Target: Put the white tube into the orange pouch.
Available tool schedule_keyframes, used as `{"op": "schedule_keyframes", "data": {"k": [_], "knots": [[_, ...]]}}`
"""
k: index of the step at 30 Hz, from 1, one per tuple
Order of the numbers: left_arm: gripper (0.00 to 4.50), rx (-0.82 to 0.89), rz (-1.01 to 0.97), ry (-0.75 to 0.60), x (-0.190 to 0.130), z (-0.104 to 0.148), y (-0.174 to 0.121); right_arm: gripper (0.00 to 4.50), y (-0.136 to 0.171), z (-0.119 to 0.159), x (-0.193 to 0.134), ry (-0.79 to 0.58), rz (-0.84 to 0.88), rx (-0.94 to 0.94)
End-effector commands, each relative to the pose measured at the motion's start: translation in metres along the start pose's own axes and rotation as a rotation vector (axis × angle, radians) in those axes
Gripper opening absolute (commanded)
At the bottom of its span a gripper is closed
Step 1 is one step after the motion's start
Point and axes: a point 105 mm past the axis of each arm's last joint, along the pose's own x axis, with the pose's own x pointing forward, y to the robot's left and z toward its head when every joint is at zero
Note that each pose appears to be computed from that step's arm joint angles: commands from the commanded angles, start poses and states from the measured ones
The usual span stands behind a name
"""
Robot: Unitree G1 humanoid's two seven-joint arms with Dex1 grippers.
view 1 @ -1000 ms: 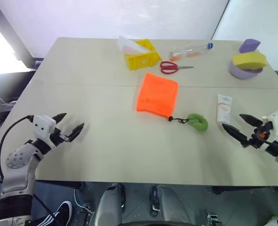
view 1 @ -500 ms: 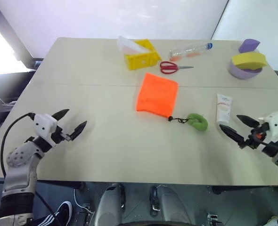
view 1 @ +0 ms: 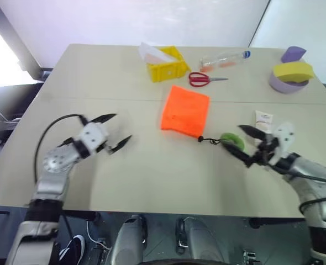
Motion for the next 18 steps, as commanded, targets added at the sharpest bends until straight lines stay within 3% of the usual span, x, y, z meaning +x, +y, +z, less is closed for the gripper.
{"op": "schedule_keyframes", "data": {"k": [1, 10, 18], "knots": [[4.50, 0.112, -0.046, -0.035, 0.039, 0.010, -0.007, 4.42, 0.005, 0.006, 0.013, -0.002, -0.016, -0.053], [4.50, 0.219, -0.139, -0.126, 0.102, 0.035, -0.024, 4.42, -0.002, 0.009, 0.014, -0.022, -0.088, -0.073], [4.50, 0.244, -0.243, -0.223, 0.111, 0.053, -0.037, 4.42, -0.006, 0.013, 0.011, -0.038, -0.120, -0.079]]}}
